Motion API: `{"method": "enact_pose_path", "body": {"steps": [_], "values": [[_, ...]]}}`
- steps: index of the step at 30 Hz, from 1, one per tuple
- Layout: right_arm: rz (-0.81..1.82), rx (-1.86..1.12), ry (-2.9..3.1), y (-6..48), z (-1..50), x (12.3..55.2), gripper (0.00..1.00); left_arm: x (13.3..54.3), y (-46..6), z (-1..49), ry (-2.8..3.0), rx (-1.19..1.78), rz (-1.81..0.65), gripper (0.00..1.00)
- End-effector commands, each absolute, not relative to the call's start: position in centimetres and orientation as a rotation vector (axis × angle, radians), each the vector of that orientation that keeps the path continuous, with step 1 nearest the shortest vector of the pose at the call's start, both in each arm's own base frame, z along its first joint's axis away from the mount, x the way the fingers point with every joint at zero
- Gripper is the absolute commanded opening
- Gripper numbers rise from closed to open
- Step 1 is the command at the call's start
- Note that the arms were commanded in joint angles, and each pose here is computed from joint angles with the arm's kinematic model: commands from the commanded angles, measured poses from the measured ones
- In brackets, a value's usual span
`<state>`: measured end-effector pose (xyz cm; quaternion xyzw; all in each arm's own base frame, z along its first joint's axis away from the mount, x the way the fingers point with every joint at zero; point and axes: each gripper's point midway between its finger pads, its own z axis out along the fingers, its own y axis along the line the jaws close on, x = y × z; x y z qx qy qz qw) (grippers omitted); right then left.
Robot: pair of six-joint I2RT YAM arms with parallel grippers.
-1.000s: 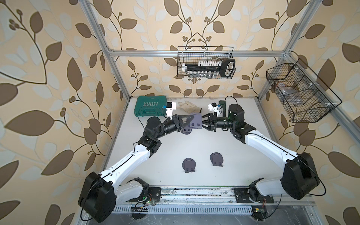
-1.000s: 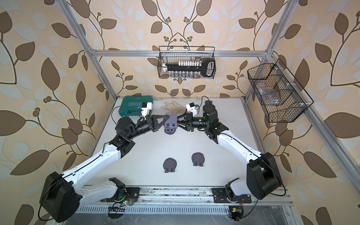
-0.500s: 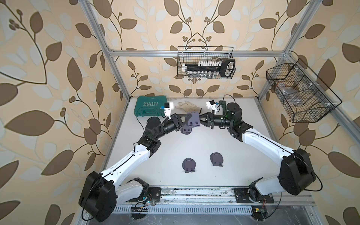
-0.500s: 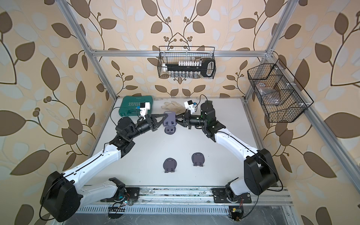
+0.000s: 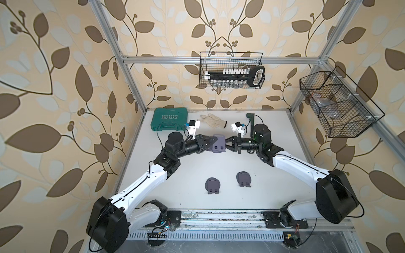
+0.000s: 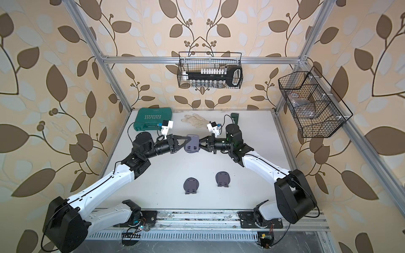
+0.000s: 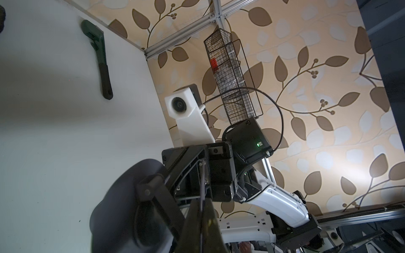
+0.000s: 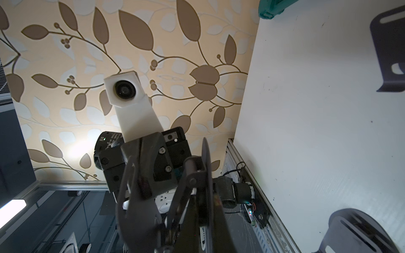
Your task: Open the phone stand
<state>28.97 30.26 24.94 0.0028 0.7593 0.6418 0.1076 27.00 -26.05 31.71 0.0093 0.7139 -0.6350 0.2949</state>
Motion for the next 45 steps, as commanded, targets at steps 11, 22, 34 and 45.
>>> {"method": "enact_pose_path", "body": {"steps": [11, 22, 34, 45], "values": [[2.023, 0.077, 2.670, 31.9, 16.8, 21.9, 0.00, 23.3, -23.7, 49.7, 1.108, 0.491, -1.436, 0.00], [1.950, 0.006, 2.677, 31.0, 18.3, 20.8, 0.00, 27.6, -21.8, 48.0, 1.088, 0.375, -1.348, 0.00], [1.996, -0.066, 2.601, 31.1, 20.6, 20.2, 0.00, 31.4, -21.1, 45.9, 1.091, 0.240, -1.380, 0.00], [2.094, -0.153, 2.543, 31.6, 22.4, 19.4, 0.00, 33.5, -21.4, 44.3, 1.053, 0.161, -1.484, 0.00]]}}
